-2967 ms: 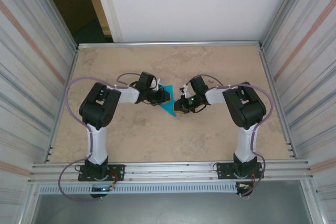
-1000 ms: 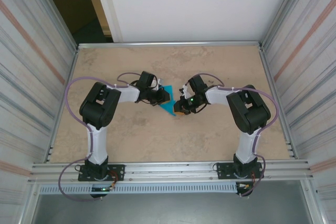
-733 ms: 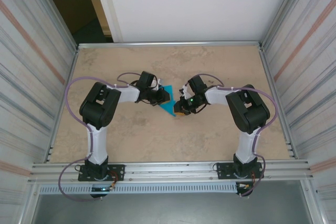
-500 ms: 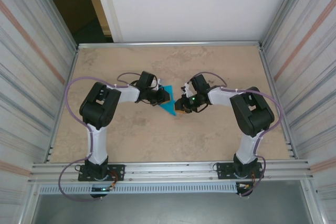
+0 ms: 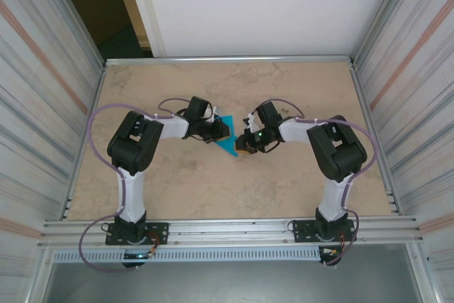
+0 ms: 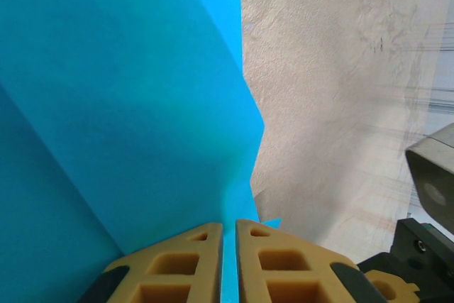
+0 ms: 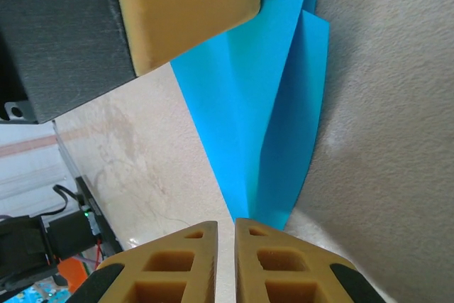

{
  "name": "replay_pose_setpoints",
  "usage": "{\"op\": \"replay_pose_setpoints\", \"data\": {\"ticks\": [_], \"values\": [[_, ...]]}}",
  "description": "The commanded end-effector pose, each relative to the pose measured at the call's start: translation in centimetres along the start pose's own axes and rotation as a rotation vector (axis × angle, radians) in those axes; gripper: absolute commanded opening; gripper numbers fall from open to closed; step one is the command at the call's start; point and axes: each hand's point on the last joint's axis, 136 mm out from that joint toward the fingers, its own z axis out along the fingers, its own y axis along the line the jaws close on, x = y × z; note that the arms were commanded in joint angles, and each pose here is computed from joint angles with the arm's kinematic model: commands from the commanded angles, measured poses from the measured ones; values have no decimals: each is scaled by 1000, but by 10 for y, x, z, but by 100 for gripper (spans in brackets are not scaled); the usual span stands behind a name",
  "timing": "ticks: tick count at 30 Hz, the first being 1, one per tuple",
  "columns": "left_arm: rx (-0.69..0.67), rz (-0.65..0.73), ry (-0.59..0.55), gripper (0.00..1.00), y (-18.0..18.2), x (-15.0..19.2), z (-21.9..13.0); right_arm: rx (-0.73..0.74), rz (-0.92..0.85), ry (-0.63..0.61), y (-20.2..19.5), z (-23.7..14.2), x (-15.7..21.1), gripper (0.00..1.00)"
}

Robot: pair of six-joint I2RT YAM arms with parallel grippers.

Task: Fold a paper plane with a square sheet of paper (pick it up from the middle)
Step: Fourth fold the wing at the center of the table.

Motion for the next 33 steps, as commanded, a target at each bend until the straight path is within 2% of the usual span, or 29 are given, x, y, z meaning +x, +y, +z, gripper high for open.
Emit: {"op": "replay_pose_setpoints", "data": {"ticks": [1, 23, 33], "values": [[-112, -75, 59, 14, 43, 24, 8, -25, -3, 9, 8, 5, -4, 13], [-89, -72, 67, 17, 37, 24, 7, -5, 27, 61, -6, 18, 5, 13], [-100, -78, 68, 17, 40, 25, 7, 58, 29, 80, -16, 23, 10, 13]]}}
